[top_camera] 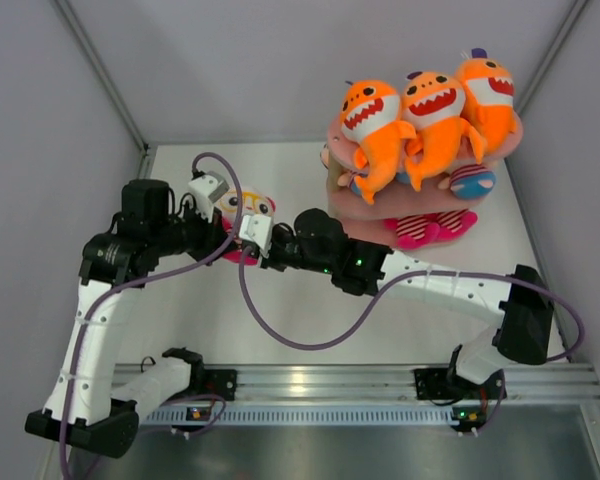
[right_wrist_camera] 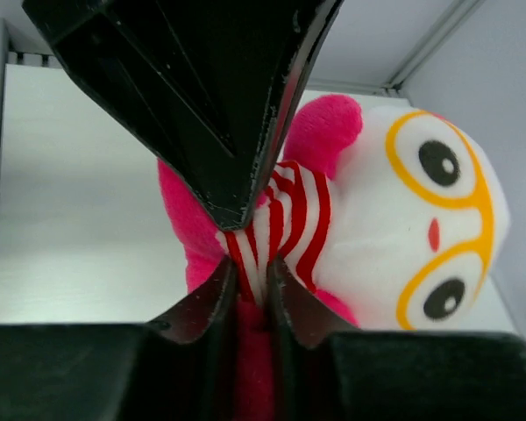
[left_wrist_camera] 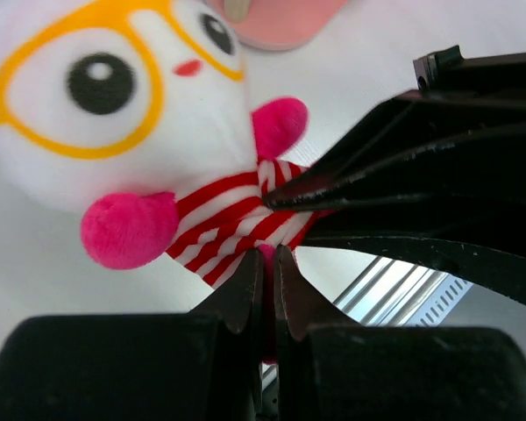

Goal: Place and organize the stuffed toys onto the shelf

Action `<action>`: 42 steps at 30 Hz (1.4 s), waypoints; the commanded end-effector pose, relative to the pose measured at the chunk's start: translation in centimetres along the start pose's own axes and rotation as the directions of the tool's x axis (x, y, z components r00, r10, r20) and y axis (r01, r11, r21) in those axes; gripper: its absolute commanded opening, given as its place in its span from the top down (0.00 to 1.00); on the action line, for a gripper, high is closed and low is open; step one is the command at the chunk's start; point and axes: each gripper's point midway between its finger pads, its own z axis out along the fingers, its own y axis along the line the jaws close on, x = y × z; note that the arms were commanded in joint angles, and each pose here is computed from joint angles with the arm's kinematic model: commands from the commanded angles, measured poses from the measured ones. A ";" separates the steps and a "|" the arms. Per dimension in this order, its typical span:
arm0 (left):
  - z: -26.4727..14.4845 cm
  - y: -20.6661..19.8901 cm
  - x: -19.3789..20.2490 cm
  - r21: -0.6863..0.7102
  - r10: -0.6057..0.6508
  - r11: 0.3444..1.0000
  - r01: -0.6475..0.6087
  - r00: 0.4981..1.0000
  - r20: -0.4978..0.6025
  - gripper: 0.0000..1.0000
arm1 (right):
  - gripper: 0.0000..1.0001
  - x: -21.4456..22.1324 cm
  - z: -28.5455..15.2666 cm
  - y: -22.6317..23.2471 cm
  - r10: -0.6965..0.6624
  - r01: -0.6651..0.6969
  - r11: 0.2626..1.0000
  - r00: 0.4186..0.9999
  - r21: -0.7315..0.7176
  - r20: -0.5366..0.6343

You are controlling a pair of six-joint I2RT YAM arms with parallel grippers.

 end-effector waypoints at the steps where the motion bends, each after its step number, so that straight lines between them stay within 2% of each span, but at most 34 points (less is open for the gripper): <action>1: 0.2 -1.7 0.5 0.096 -0.003 0.995 0.002 1.000 0.004 1.00 | 0.89 -1.9 0.3 0.4 0.024 -0.026 0.999 0.997 0.025 0.078; 2: 0.3 -1.7 0.9 0.092 0.005 0.996 -0.005 1.000 0.002 1.00 | 0.97 -1.7 0.3 0.7 0.025 -0.026 0.999 0.997 0.019 0.072; 3: 0.7 -1.4 1.9 0.090 -0.005 0.996 0.007 1.000 -0.023 1.00 | 1.00 -1.5 0.2 0.7 0.028 -0.030 0.999 0.997 0.018 0.066; 6: 1.3 -1.4 3.7 0.103 -0.012 0.994 0.018 0.998 -0.059 1.00 | 1.00 -0.8 -0.4 1.0 0.021 -0.022 1.000 0.999 0.015 0.043; 12: 1.7 -1.2 4.4 0.110 -0.008 0.994 0.017 0.997 -0.079 1.00 | 1.00 1.2 -2.2 1.3 -0.019 0.019 1.000 1.000 0.024 -0.010; 26: 2.5 -1.8 5.4 0.173 -0.011 0.984 0.029 0.994 -0.108 1.00 | 1.00 1.9 -4.2 1.9 -0.063 0.063 0.997 0.998 0.041 -0.017; 31: 2.9 -1.4 5.5 0.172 0.008 0.985 0.012 0.993 -0.119 0.98 | 1.00 1.7 -3.2 1.5 -0.107 0.107 0.993 0.994 0.047 -0.010; 32: 2.8 -1.5 5.1 0.176 0.018 0.984 0.001 0.994 -0.108 0.74 | 1.00 1.9 -3.2 1.6 -0.116 0.116 0.992 0.993 0.040 -0.021; 35: 2.8 -0.8 4.5 0.138 0.011 0.990 0.004 0.994 -0.110 0.31 | 1.00 3.7 -3.9 1.9 -0.140 0.141 0.990 0.986 0.008 -0.088; 37: 2.9 0.9 4.1 0.039 -0.016 0.999 0.021 0.991 -0.130 0.19 | 1.00 5.5 -5.3 2.1 -0.167 0.165 0.986 0.974 -0.025 -0.154; 40: 3.3 3.0 4.0 -0.068 -0.053 0.997 0.043 0.986 -0.160 0.17 | 1.00 9.1 -8.7 2.9 -0.214 0.196 0.976 0.929 -0.091 -0.301; 42: 3.5 3.2 4.3 -0.068 -0.053 0.997 0.041 0.984 -0.173 0.17 | 1.00 11.2 -11.7 3.6 -0.253 0.210 0.966 0.892 -0.151 -0.375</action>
